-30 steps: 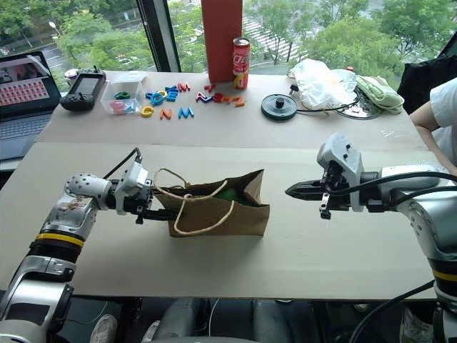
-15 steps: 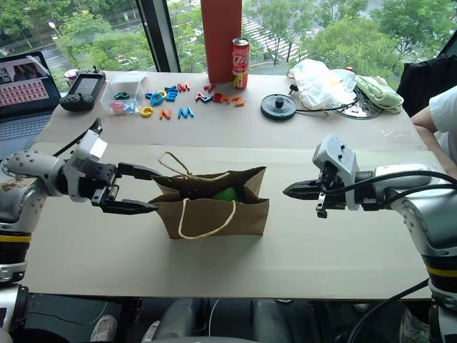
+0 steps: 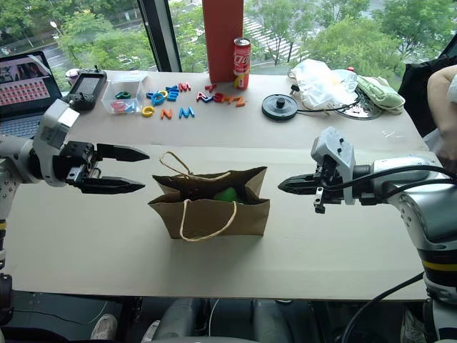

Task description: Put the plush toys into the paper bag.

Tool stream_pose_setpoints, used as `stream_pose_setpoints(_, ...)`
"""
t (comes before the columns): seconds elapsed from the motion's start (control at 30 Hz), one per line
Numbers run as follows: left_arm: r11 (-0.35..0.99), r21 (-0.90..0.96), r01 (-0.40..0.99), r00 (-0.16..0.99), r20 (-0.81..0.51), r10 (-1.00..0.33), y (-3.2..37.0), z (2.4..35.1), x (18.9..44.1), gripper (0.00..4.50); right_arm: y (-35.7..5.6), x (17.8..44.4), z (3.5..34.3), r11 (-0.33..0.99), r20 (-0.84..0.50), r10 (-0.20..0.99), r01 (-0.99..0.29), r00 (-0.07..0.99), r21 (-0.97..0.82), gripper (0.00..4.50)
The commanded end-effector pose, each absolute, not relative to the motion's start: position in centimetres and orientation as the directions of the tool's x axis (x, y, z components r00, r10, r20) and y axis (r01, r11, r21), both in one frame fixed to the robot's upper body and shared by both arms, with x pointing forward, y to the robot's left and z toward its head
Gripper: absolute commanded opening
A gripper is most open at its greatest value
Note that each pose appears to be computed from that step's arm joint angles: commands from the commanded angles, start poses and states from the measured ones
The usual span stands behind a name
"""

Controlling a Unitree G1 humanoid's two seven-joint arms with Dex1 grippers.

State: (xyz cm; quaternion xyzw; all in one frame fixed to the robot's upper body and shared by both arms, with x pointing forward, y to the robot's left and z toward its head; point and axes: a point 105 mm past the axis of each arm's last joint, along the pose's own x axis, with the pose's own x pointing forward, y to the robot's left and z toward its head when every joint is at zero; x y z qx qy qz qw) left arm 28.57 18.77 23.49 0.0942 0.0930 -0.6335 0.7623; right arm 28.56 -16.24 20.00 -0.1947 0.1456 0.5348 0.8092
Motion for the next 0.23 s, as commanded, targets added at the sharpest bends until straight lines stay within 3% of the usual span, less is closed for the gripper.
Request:
stream_pose_setpoints(0.03,0.171,0.069,0.983,0.182,-0.231,-0.956,18.67,24.83,28.44,4.11,-16.09,28.49,21.59,0.336,-0.405,0.824,-0.917,0.397,-0.215,0.00)
stream_pose_setpoints(0.23,0.164,0.066,0.984,0.174,-0.219,-0.960,18.55,24.97,28.45,4.11,-16.09,28.58,21.53,0.340,-0.403,0.822,-0.915,0.402,-0.217,0.00)
